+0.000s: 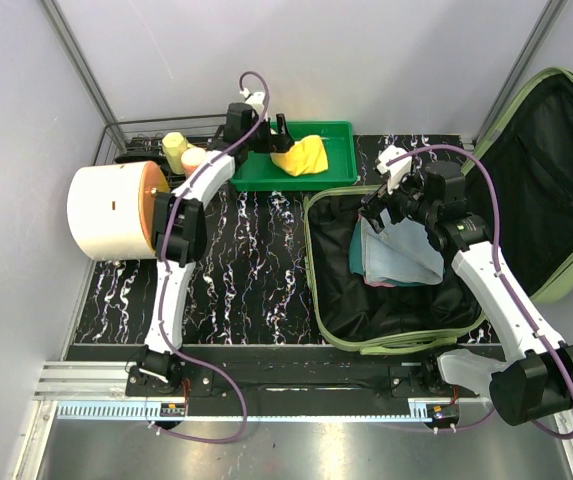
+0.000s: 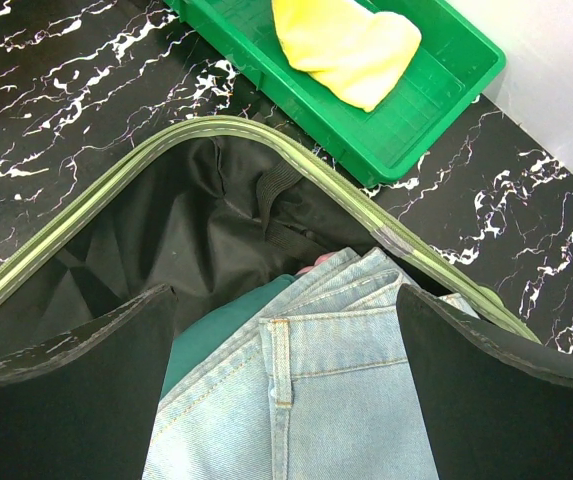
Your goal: Open, take out, and arrange the luggage
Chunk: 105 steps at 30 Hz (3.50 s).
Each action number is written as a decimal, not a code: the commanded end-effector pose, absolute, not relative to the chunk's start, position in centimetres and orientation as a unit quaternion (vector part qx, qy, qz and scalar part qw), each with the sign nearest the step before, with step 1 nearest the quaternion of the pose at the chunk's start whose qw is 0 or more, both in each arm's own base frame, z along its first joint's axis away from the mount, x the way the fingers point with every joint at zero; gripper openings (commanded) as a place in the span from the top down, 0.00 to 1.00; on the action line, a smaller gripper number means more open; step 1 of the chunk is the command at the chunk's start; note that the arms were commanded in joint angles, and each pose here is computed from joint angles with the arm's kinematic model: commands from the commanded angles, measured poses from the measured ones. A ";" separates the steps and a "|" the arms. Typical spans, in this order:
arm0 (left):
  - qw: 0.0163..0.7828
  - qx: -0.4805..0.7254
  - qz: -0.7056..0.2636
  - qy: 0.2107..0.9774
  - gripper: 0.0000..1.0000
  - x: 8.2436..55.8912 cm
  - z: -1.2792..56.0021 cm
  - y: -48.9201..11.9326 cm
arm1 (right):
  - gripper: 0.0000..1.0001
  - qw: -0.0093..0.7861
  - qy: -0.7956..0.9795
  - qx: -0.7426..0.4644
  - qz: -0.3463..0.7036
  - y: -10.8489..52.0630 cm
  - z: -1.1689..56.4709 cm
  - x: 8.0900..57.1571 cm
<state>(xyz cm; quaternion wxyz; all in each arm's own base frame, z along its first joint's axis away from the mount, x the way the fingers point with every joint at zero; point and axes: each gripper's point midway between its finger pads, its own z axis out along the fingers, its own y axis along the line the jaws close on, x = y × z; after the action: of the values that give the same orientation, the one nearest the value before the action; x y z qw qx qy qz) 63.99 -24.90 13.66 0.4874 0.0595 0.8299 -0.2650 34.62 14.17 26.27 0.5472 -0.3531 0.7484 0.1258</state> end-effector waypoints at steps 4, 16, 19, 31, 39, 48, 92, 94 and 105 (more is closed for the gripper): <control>0.522 0.251 -0.217 0.785 0.01 59.5 23.4 -24.4 | 0.00 0.576 0.721 -0.364 0.131 14.8 28.7 35.1; 0.426 0.356 -0.189 0.810 0.48 57.2 15.8 -26.2 | 0.00 0.572 0.718 -0.373 0.135 15.0 28.5 35.0; 0.419 0.346 -0.172 0.821 0.57 57.8 14.0 -26.0 | 0.00 0.571 0.718 -0.371 0.141 15.2 28.4 34.9; 0.336 0.403 -0.165 0.835 0.57 53.3 7.8 -28.3 | 0.00 0.567 0.724 -0.368 0.139 15.0 28.0 34.9; 0.303 0.383 -0.211 0.847 0.61 50.9 8.6 -29.0 | 0.00 0.568 0.726 -0.365 0.130 14.5 27.9 34.8; 0.264 0.347 -0.274 0.857 0.66 47.7 10.4 -30.3 | 0.00 0.571 0.724 -0.367 0.117 14.0 27.9 34.7; 0.448 0.300 -0.328 0.776 0.16 48.5 28.7 -26.7 | 1.00 0.307 0.862 -0.385 0.118 9.7 15.9 33.5; 0.447 0.299 -0.329 0.776 0.16 48.4 28.7 -26.7 | 1.00 0.335 0.848 -0.392 0.127 10.2 18.6 33.0; 0.439 0.288 -0.338 0.781 0.17 48.4 28.6 -27.0 | 0.93 0.338 0.834 -0.413 0.142 10.5 18.9 30.7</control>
<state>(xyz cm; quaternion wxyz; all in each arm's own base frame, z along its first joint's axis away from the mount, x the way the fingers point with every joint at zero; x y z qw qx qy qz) 48.80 -26.60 25.43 0.4126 0.2843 0.8031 -0.3224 31.05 9.78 20.30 0.3634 -0.4091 0.8287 0.1179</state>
